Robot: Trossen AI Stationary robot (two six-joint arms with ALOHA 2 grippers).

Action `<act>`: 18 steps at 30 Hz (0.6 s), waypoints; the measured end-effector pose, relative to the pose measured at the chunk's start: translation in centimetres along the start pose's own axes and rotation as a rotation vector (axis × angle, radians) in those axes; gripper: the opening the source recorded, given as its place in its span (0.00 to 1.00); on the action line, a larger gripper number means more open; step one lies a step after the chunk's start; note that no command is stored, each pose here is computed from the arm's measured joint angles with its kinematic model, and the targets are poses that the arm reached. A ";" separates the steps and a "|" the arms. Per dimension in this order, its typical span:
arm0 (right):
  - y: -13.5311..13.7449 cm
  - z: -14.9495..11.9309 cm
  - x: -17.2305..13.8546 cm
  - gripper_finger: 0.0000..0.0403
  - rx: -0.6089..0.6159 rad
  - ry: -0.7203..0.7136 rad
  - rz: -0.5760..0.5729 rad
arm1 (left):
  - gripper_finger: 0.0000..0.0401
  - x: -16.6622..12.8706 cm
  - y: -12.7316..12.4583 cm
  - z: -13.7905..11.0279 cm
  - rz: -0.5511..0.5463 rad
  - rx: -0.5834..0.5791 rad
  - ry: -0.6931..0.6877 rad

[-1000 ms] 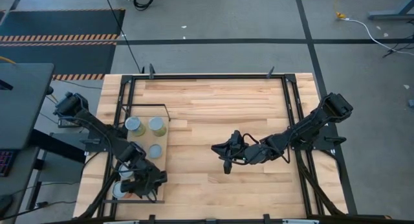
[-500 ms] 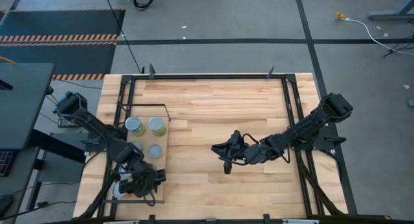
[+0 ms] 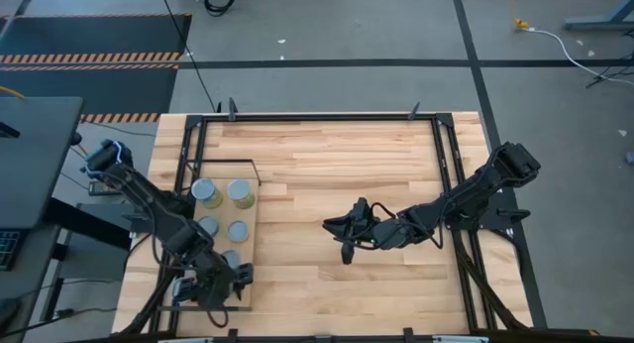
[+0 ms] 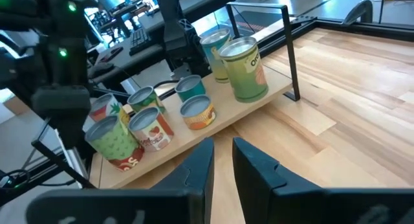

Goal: Pick and place cans onto a shelf
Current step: Return to Home Position

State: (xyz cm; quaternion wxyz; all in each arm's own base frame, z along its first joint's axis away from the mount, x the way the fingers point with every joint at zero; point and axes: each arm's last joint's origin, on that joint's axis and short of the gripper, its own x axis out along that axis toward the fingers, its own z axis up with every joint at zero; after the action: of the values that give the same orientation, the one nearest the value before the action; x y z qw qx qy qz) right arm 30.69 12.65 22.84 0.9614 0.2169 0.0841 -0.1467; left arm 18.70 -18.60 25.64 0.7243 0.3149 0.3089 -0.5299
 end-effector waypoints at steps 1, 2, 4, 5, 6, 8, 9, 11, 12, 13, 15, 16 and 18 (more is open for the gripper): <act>0.0 0.0 0.0 0.16 0.000 0.000 -0.001 | 0.78 -0.4 0.1 0.2 0.009 -0.005 0.017; 0.0 0.0 0.0 0.16 0.000 -0.001 -0.002 | 0.78 -0.8 0.2 0.5 0.025 -0.011 0.040; -0.1 0.0 0.1 0.16 -0.006 -0.001 -0.002 | 0.78 -2.2 0.6 1.5 0.082 -0.026 0.080; -0.1 0.0 0.1 0.16 -0.015 -0.001 -0.002 | 0.77 -2.9 0.7 2.1 0.122 -0.025 0.090; -0.1 0.1 0.1 0.16 -0.029 -0.002 -0.005 | 0.76 -3.6 0.9 2.8 0.167 -0.019 0.088; -0.3 0.2 0.2 0.16 -0.056 -0.007 -0.015 | 0.74 -4.7 1.2 3.9 0.266 0.010 0.092; -0.4 0.2 0.3 0.16 -0.066 -0.009 -0.020 | 0.72 -5.0 1.3 4.2 0.301 0.032 0.101; -0.6 0.4 0.5 0.16 -0.083 -0.013 -0.029 | 0.69 -5.0 1.2 4.1 0.331 0.054 0.133; -0.7 0.5 0.6 0.16 -0.091 -0.013 -0.032 | 0.67 -4.8 1.2 3.8 0.328 0.053 0.146; -0.8 0.5 0.7 0.16 -0.099 -0.009 -0.029 | 0.65 -4.5 1.3 3.4 0.319 0.048 0.159; -1.0 0.5 0.8 0.16 -0.121 0.010 -0.011 | 0.58 -3.8 1.5 2.2 0.272 0.048 0.177; -1.1 0.6 0.9 0.16 -0.143 0.016 -0.003 | 0.54 -3.4 1.8 1.6 0.253 0.055 0.179; -1.3 0.8 1.2 0.16 -0.216 0.020 0.001 | 0.46 -3.2 2.9 0.4 0.229 0.071 0.165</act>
State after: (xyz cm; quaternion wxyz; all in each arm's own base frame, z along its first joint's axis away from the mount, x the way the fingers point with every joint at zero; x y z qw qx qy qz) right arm 31.45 10.89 22.73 0.9784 0.1136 0.1089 -0.1342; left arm 20.75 -16.40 28.72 0.7406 0.4159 0.3105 -0.4269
